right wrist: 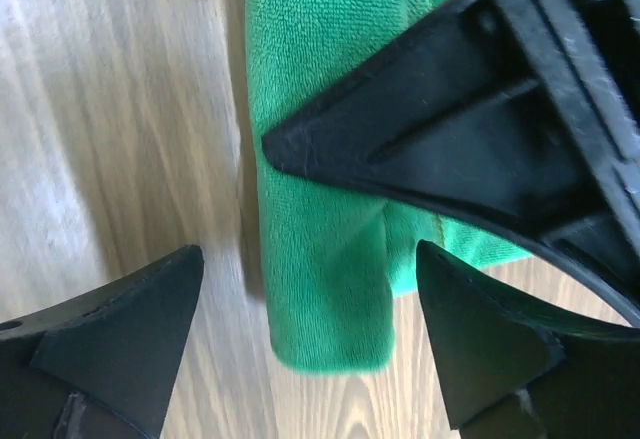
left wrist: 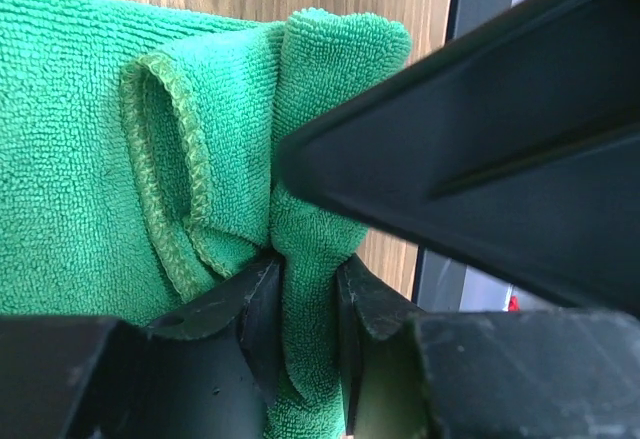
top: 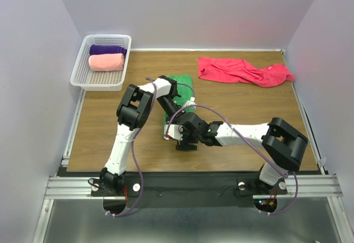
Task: Roll the towels
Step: Roll the towel
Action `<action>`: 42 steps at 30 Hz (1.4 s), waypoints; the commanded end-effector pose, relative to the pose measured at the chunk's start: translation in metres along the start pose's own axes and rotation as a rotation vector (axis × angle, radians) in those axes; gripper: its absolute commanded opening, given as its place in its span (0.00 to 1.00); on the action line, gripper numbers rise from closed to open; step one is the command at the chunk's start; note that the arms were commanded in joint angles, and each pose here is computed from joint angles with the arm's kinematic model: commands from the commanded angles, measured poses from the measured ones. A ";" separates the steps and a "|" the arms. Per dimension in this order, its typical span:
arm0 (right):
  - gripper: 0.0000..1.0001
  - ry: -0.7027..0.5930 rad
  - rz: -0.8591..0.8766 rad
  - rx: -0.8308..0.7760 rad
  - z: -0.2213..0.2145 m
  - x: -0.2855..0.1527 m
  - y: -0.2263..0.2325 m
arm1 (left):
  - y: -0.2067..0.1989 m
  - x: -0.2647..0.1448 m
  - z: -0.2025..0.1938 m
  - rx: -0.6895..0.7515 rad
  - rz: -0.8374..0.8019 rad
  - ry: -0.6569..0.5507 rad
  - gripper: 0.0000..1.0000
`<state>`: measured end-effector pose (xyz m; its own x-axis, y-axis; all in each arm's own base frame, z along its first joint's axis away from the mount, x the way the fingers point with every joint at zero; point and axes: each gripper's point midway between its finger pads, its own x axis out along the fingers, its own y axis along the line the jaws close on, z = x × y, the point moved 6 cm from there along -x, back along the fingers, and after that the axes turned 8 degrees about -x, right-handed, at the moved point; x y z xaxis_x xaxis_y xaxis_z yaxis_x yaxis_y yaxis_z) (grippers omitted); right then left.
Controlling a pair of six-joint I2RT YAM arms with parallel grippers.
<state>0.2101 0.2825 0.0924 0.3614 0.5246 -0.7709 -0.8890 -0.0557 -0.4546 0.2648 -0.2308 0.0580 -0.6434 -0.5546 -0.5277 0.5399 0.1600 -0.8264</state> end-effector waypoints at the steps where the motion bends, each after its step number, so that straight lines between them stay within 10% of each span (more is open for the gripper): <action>1: 0.84 -0.075 -0.058 -0.017 0.013 0.010 -0.008 | 0.066 -0.001 -0.008 0.169 0.213 0.106 0.38; 7: 0.38 -0.067 0.054 0.074 -0.004 0.015 0.008 | 0.051 -0.013 -0.003 0.200 0.239 0.079 0.50; 11: 0.29 -0.061 0.161 0.153 -0.011 0.011 0.012 | 0.028 -0.032 0.005 0.253 0.288 0.047 0.56; 28: 0.24 0.056 0.416 0.357 -0.020 -0.022 0.028 | -0.037 -0.217 -0.023 0.337 0.786 -0.369 0.63; 42: 0.24 -0.013 0.686 0.475 0.016 -0.028 0.018 | -0.095 -0.195 -0.075 0.590 1.144 -0.684 0.72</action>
<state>0.1867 0.2781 0.1160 -0.1612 0.5024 -0.8495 -0.9800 0.0204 0.1980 0.3039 -0.0773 0.2029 0.4551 -0.6459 -0.6129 0.8493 0.5217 0.0808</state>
